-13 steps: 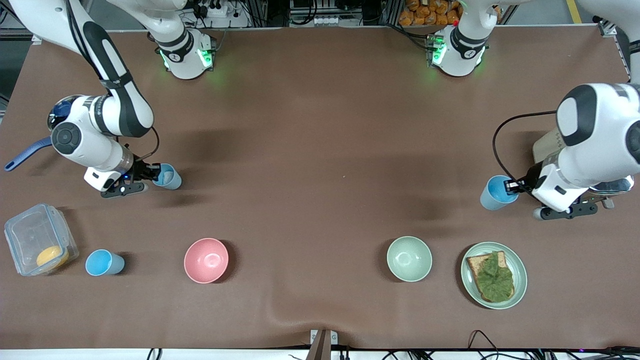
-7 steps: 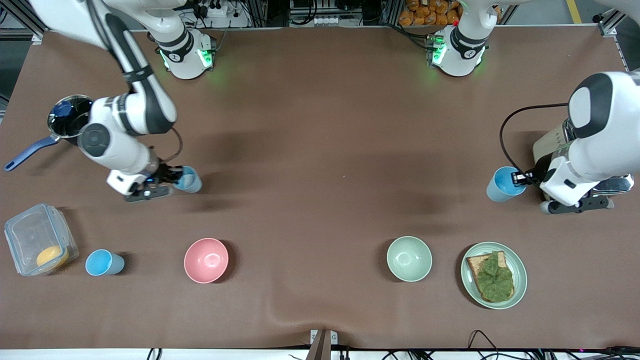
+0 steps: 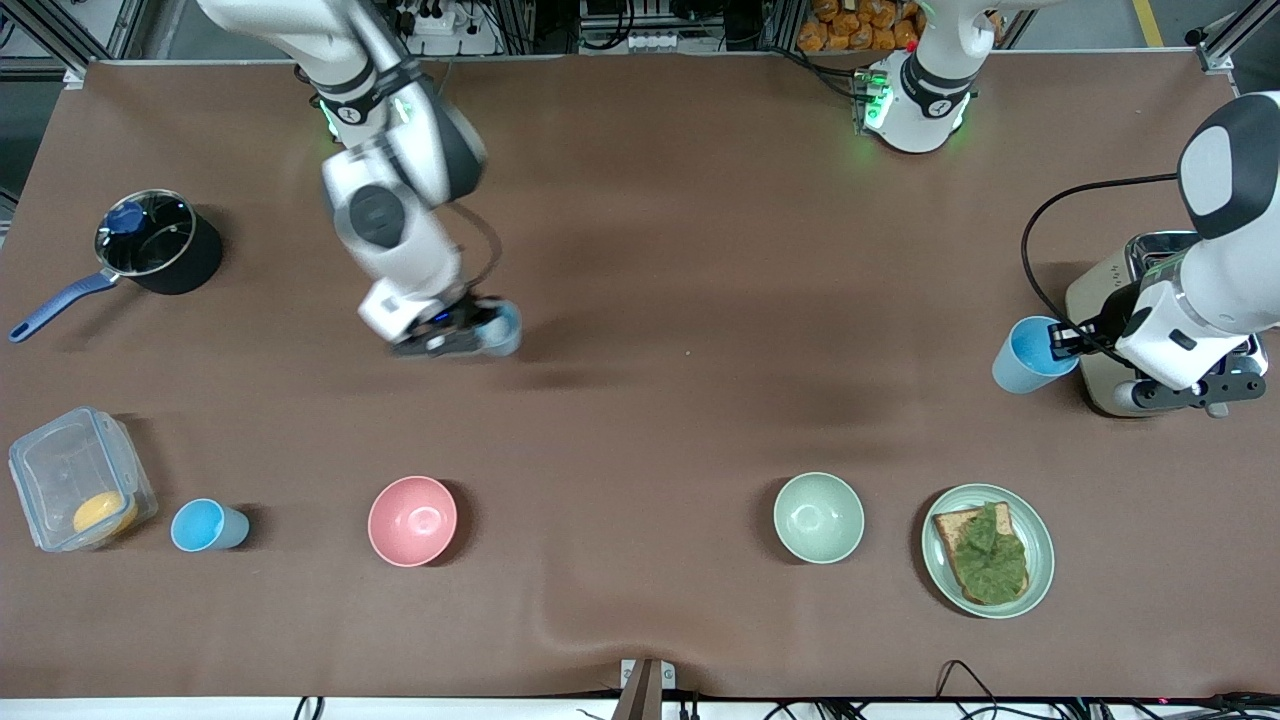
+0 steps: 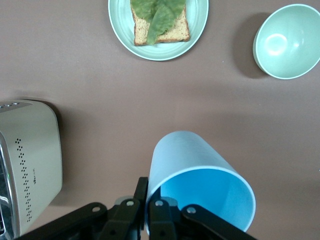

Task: Stack blue cups with both arms
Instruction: 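Carry the right gripper's cup to the middle while the left gripper follows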

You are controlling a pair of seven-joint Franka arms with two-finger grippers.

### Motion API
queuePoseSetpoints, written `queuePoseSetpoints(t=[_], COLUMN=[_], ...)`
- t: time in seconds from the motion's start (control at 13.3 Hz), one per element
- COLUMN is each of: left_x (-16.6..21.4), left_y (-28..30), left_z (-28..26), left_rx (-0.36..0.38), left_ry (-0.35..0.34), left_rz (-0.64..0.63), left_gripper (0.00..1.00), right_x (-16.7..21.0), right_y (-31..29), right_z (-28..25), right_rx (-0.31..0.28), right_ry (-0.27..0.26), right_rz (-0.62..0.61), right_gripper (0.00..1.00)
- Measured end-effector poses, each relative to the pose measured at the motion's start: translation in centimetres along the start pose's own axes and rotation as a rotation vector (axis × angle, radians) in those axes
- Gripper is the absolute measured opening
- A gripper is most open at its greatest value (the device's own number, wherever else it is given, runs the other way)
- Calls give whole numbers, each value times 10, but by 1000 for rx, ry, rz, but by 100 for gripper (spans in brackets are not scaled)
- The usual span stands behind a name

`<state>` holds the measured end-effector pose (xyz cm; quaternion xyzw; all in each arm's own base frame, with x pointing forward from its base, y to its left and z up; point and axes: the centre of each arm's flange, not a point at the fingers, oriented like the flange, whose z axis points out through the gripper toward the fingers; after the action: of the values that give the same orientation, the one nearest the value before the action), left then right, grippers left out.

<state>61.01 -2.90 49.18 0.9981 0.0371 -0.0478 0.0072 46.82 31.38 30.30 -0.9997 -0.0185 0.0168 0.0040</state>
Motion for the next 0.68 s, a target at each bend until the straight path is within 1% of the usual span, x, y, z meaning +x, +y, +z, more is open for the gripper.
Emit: queuePoseSetpoints(t=[0.23, 0.38, 0.53, 0.68], left_x=[0, 1, 3, 5], left_y=[5, 8, 13, 19], left_z=[2, 8, 15, 24], left_rx=[1, 2, -4, -24], left_ry=[-6, -15, -27, -46], left_rz=[8, 13, 19, 22], left_gripper=[4, 4, 4, 4], right_x=[-37, -56, -72, -77], right_y=[-82, -123, -149, -159], right_z=[5, 22, 42, 53], right_rx=[30, 61, 72, 69], right_ry=[28, 48, 47, 41], right_rz=[31, 37, 39, 29], right_gripper=[3, 3, 3, 3])
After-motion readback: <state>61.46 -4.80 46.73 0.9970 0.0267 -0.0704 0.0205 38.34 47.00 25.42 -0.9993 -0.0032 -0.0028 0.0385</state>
